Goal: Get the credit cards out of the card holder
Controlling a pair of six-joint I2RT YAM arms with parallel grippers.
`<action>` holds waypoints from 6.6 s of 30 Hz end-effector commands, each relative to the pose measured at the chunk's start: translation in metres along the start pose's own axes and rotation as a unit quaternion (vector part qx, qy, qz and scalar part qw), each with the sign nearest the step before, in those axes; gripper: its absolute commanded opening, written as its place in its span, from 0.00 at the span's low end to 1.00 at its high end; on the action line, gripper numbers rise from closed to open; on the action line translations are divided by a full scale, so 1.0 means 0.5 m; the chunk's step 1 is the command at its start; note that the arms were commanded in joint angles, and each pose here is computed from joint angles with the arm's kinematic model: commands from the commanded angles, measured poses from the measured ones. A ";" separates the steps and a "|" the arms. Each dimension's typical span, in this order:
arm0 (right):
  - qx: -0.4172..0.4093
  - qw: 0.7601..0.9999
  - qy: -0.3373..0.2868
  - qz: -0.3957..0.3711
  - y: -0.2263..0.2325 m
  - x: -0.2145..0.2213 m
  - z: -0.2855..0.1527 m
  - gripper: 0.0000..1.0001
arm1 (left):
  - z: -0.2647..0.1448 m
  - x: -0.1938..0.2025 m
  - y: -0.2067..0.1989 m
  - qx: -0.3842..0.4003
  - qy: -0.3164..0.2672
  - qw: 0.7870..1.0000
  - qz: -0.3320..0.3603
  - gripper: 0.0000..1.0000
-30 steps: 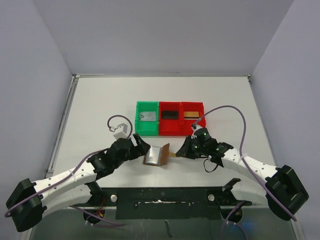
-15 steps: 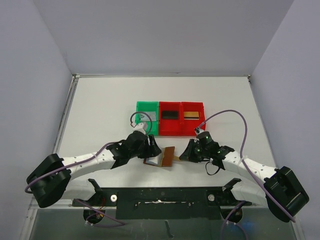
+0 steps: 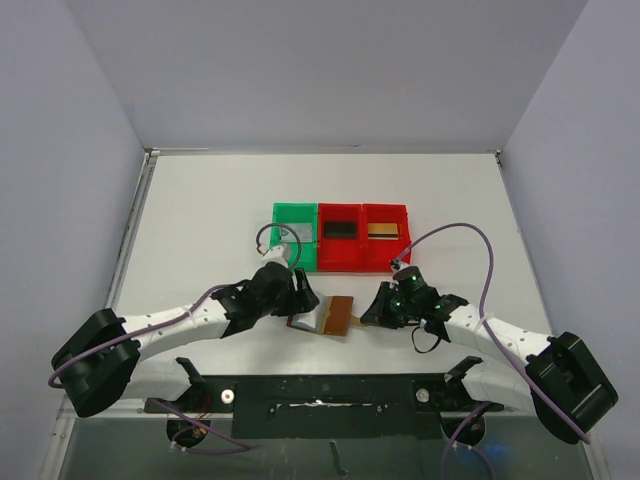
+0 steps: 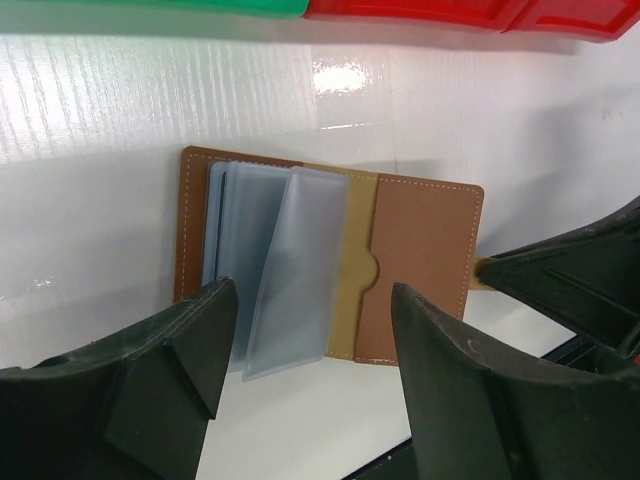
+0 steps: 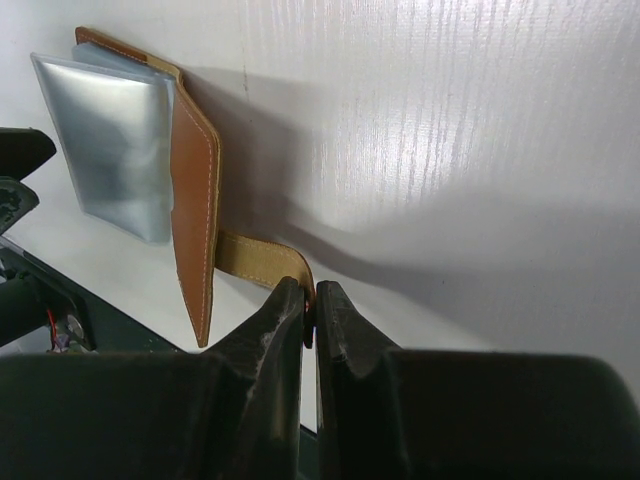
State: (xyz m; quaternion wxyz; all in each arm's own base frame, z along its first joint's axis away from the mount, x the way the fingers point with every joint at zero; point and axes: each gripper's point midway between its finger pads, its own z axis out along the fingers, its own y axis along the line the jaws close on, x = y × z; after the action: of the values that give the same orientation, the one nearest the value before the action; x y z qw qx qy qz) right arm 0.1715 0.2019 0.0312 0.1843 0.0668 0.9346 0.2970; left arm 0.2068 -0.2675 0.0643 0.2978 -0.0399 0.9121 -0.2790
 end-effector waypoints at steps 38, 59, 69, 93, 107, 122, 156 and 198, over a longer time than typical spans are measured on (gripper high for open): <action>0.006 0.993 -0.115 -0.008 0.062 -0.124 -0.079 0.41 | 0.058 0.139 -0.176 0.206 0.166 0.964 0.015 0.33; 0.084 0.996 -0.018 -0.037 0.098 -0.076 0.103 0.16 | -0.009 0.068 -0.129 0.136 0.071 0.987 0.039 0.33; 0.097 0.991 -0.021 -0.084 0.136 -0.074 0.113 0.38 | -0.068 -0.025 0.061 -0.015 -0.025 0.998 -0.061 0.39; 0.197 0.966 0.000 -0.164 0.188 -0.045 0.169 0.80 | -0.095 -0.044 0.141 -0.037 -0.043 0.989 -0.136 0.40; 0.078 0.979 0.036 -0.184 0.225 0.002 0.162 0.71 | -0.089 -0.052 0.103 0.005 -0.034 0.992 -0.124 0.41; 0.146 0.968 0.040 -0.203 0.168 0.006 0.162 0.66 | -0.086 -0.057 0.091 0.017 -0.033 0.992 -0.118 0.41; -0.004 0.996 0.040 -0.074 0.160 0.012 0.152 0.57 | -0.085 -0.043 0.011 0.106 -0.012 0.991 -0.076 0.42; -0.029 0.996 -0.068 -0.043 0.204 -0.087 0.028 0.80 | -0.010 0.056 -0.111 0.203 0.088 0.974 -0.055 0.43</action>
State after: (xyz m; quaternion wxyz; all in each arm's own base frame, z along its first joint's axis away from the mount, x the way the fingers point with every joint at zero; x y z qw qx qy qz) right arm 0.2064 0.2986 0.0725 0.2206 0.0117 0.9200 0.3236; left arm 0.1622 -0.2963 0.0514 0.1776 -0.0241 0.8839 -0.4320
